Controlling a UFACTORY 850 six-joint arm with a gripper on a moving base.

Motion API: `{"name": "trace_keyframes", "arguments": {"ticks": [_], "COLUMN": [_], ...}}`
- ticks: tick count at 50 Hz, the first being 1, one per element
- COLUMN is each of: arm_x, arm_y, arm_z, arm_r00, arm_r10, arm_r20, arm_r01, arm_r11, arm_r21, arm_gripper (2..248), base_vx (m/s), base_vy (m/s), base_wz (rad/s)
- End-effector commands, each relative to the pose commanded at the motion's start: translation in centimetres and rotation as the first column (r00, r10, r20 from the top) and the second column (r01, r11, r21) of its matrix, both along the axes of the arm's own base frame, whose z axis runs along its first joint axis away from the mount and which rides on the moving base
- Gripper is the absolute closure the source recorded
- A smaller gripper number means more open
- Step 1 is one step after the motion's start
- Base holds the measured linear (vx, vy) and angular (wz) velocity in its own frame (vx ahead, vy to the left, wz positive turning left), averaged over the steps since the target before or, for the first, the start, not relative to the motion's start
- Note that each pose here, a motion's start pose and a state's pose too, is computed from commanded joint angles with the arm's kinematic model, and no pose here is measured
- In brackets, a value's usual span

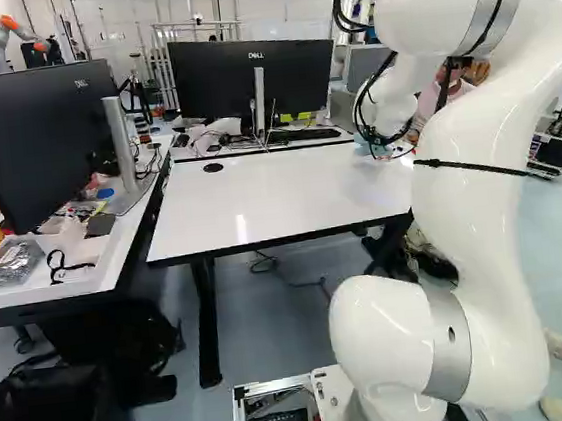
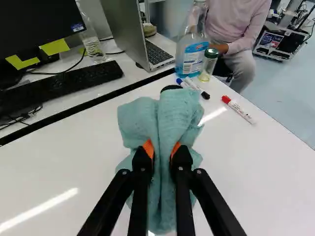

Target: Clean the table with the green towel

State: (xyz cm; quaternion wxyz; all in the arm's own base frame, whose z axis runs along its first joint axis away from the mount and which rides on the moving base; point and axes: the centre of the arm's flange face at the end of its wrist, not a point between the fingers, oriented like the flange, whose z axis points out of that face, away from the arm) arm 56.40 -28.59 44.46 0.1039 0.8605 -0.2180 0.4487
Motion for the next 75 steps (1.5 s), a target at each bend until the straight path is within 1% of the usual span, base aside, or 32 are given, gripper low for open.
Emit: {"name": "trace_keyframes", "arguments": {"ticks": [22,40,75], "arm_x": [0.4,0.4,-0.1], "arm_y": [-0.2,-0.2,0.1], "arm_z": [-2.5,-2.6,-3.2], "arm_r00": [0.999,0.999,0.993], "arm_r10": [0.0,0.001,0.005], "arm_r20": [-0.034,-0.041,-0.12], "arm_r01": [0.0,0.0,0.002], "arm_r11": [1.0,1.0,0.998], "arm_r21": [0.017,0.021,0.063], "arm_gripper": [195,195,195], "base_vx": [0.0,0.0,0.0], "base_vy": [0.0,0.0,0.0], "base_wz": [0.0,0.0,0.0]}}
